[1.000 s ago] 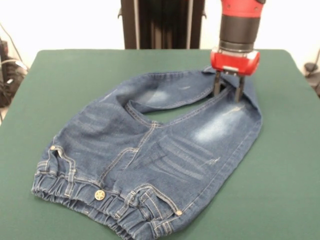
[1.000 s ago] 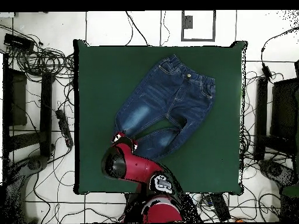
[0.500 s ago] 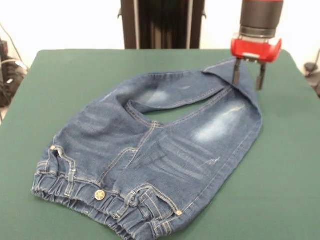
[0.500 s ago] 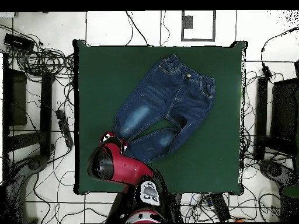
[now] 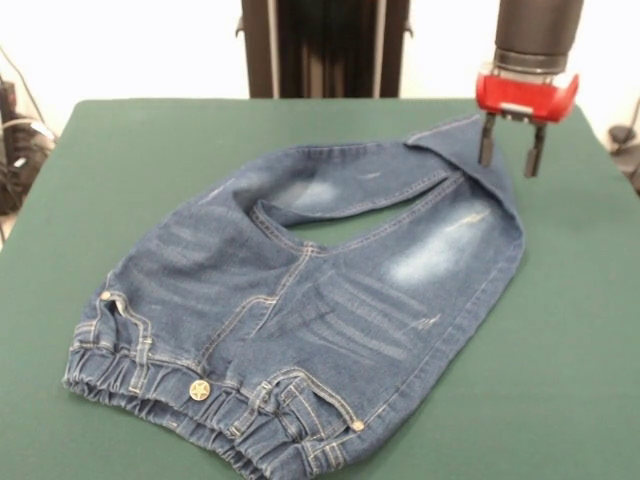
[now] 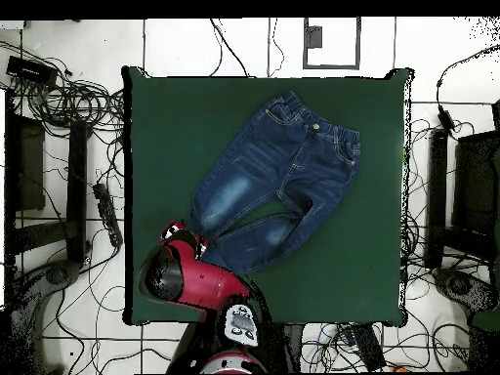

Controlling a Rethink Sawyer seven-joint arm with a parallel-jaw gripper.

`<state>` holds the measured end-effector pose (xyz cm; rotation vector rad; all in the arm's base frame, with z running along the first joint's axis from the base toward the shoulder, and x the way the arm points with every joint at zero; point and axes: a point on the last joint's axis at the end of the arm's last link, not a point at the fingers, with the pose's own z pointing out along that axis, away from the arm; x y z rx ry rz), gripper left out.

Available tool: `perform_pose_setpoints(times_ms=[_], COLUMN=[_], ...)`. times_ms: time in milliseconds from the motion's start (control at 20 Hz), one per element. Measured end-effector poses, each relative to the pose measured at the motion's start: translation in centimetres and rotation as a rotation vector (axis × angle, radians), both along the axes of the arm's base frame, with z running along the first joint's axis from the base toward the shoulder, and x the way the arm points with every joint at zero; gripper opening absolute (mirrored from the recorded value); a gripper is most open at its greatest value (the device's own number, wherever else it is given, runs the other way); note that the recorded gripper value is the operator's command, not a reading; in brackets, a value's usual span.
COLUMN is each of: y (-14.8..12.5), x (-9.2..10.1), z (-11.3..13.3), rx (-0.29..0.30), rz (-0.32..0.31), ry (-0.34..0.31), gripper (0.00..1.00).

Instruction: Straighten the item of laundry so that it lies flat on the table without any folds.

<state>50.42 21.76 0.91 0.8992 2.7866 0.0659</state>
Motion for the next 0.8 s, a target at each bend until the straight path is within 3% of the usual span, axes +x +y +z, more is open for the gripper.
perform_pose_setpoints(times_ms=[400,800], y=[-1.7,-9.3], x=[0.0,2.3], z=[-0.7,1.8], rx=[-0.003,-0.006], rz=[-0.014,-0.047], ry=[0.014,-0.013], gripper=[1.00,1.00])
